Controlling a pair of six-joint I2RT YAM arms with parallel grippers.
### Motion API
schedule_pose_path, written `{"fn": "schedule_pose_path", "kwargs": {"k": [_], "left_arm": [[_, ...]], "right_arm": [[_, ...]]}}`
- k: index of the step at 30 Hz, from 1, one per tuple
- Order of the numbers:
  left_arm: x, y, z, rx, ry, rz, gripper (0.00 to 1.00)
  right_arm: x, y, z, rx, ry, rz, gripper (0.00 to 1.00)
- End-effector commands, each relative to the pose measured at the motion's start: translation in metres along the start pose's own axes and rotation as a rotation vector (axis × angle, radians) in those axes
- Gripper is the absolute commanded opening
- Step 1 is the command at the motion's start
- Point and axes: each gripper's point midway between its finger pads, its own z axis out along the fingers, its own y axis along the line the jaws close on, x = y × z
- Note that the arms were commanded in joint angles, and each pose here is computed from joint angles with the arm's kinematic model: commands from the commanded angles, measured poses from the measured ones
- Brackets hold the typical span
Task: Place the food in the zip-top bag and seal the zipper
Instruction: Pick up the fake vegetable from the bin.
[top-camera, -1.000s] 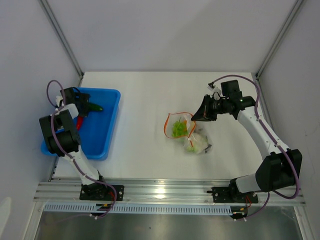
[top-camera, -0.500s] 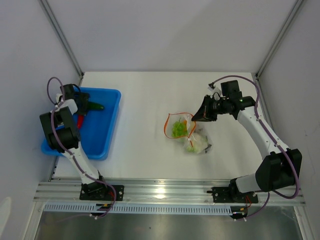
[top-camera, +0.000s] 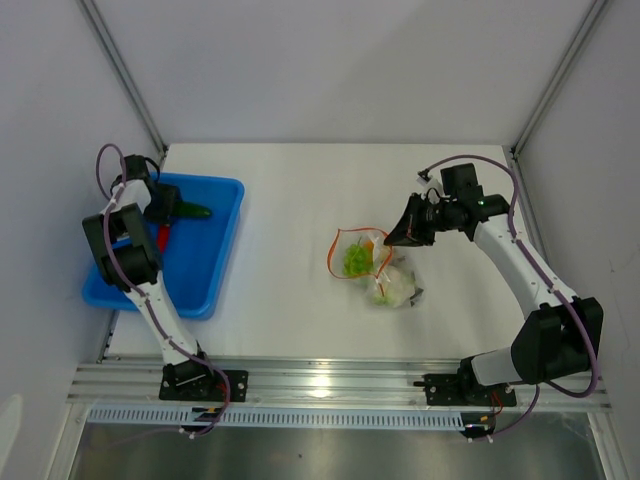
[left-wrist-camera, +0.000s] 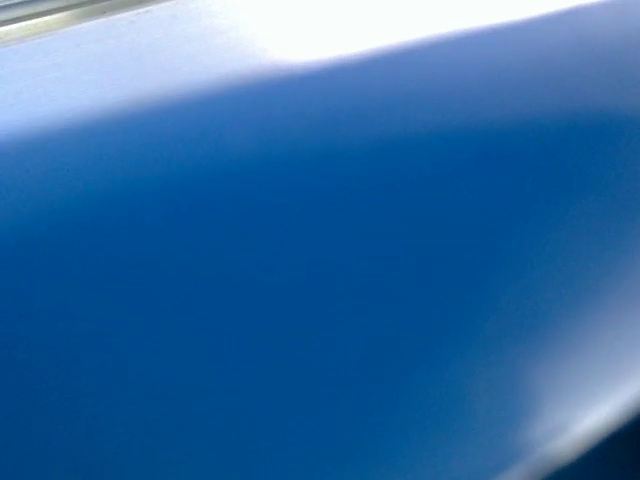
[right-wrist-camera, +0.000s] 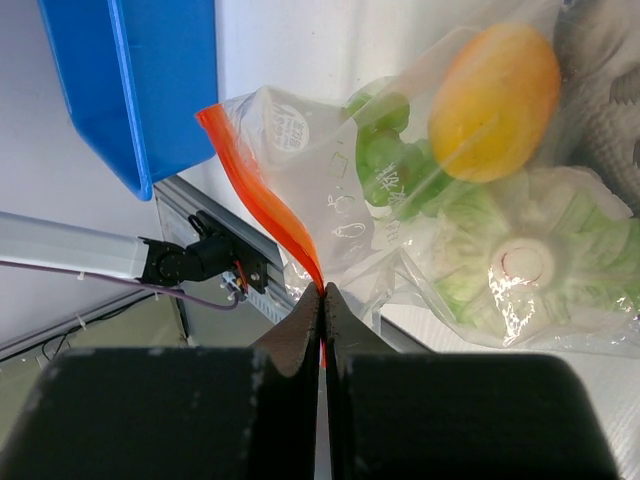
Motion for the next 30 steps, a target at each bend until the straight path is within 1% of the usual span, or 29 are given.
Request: {"fn": "schedule_pose_path", "kwargs": {"k": [1, 3, 6, 7, 9, 10, 12, 14, 17, 21, 23, 24, 26, 27, 30], "left_arm": [[0.018, 0.018, 0.003, -0.086, 0.063, 0.039, 0.67], [0.017, 0.015, 0.003, -0.081, 0.062, 0.051, 0.65], [0.018, 0.015, 0.003, -0.075, 0.075, 0.084, 0.5], [0.018, 0.015, 0.004, -0.073, 0.076, 0.091, 0.41], [0.019, 0.014, 0.004, -0.068, 0.079, 0.1, 0.34], [0.018, 0.014, 0.003, -0.066, 0.08, 0.1, 0.28], [0.019, 0.014, 0.004, -0.058, 0.083, 0.106, 0.25], [0.02, 0.013, 0.003, -0.046, 0.091, 0.114, 0.25], [0.021, 0.009, 0.003, -0.009, 0.092, 0.142, 0.26], [0.021, 0.005, -0.01, 0.066, 0.071, 0.194, 0.26], [0.022, -0.004, -0.016, 0.121, 0.063, 0.21, 0.19], [0.023, -0.004, -0.022, 0.134, 0.063, 0.217, 0.12], [0.026, -0.003, -0.027, 0.135, 0.076, 0.217, 0.02], [0.027, 0.001, -0.029, 0.131, 0.081, 0.22, 0.01], [0.03, 0.005, -0.042, 0.151, 0.078, 0.241, 0.0]], "right_arm": [[-0.001, 0.003, -0.007, -0.001, -0.027, 0.002, 0.0], [-0.001, 0.003, -0.006, 0.0, -0.027, 0.004, 0.0], [-0.002, 0.003, -0.006, -0.001, -0.028, 0.005, 0.0], [-0.003, 0.003, -0.007, -0.002, -0.032, 0.004, 0.0], [-0.003, 0.004, -0.005, -0.007, -0.03, 0.002, 0.0], [-0.004, 0.004, -0.005, -0.009, -0.031, 0.002, 0.0], [-0.004, 0.005, -0.005, -0.012, -0.031, 0.001, 0.0], [-0.004, 0.005, -0.005, -0.011, -0.031, -0.002, 0.0], [-0.003, 0.005, -0.006, -0.012, -0.034, -0.007, 0.0], [-0.005, 0.006, -0.007, -0.013, -0.04, -0.017, 0.0], [-0.005, 0.008, -0.007, -0.019, -0.043, -0.024, 0.0], [-0.005, 0.009, -0.008, -0.022, -0.043, -0.027, 0.0], [-0.006, 0.009, -0.008, -0.025, -0.048, -0.033, 0.0], [-0.005, 0.01, -0.009, -0.028, -0.047, -0.034, 0.0], [-0.005, 0.01, -0.01, -0.03, -0.054, -0.042, 0.0]]}}
